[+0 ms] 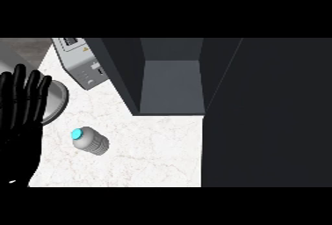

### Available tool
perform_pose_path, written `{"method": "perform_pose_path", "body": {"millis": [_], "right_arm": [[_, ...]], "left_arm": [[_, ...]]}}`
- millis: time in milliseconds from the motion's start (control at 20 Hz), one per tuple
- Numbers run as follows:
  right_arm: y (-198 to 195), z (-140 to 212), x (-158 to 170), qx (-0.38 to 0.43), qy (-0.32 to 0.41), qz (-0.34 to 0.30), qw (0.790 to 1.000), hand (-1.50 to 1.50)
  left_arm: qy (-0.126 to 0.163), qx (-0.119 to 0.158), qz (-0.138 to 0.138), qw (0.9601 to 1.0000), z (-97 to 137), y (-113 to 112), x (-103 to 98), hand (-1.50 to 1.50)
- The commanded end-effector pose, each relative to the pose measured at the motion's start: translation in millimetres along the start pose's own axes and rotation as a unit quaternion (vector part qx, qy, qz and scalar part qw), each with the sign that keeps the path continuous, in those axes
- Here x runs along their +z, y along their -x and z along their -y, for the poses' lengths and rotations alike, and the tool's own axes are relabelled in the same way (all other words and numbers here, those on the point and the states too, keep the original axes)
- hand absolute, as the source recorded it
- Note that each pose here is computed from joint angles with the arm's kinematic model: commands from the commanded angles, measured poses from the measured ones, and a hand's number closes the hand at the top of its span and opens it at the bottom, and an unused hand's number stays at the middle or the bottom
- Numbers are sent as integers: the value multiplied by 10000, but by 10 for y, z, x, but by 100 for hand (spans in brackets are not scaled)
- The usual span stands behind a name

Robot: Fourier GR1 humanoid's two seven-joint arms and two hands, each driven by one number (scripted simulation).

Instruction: Pick up the bottled water, place it into the cabinet and close the cabinet

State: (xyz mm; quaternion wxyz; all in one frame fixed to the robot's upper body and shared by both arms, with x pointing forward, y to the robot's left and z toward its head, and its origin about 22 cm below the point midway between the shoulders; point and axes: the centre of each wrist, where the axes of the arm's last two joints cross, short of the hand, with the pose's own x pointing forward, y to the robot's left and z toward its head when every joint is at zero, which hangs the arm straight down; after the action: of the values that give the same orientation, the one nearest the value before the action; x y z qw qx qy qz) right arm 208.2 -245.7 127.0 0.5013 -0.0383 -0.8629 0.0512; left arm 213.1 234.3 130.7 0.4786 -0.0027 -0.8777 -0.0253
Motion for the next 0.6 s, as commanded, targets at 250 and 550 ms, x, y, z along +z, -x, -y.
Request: {"method": "perform_pose_path", "body": {"millis": [250,550], "right_arm": [[-197,65,386,-197,247,-111,9994,-150],[-528,-196,614,-1244,-1205,-509,9836,-150]], "left_arm": [[443,236,-112,9987,-716,171,54,-150],[260,1058,-1294,9856,-690,135,157,-150]]}}
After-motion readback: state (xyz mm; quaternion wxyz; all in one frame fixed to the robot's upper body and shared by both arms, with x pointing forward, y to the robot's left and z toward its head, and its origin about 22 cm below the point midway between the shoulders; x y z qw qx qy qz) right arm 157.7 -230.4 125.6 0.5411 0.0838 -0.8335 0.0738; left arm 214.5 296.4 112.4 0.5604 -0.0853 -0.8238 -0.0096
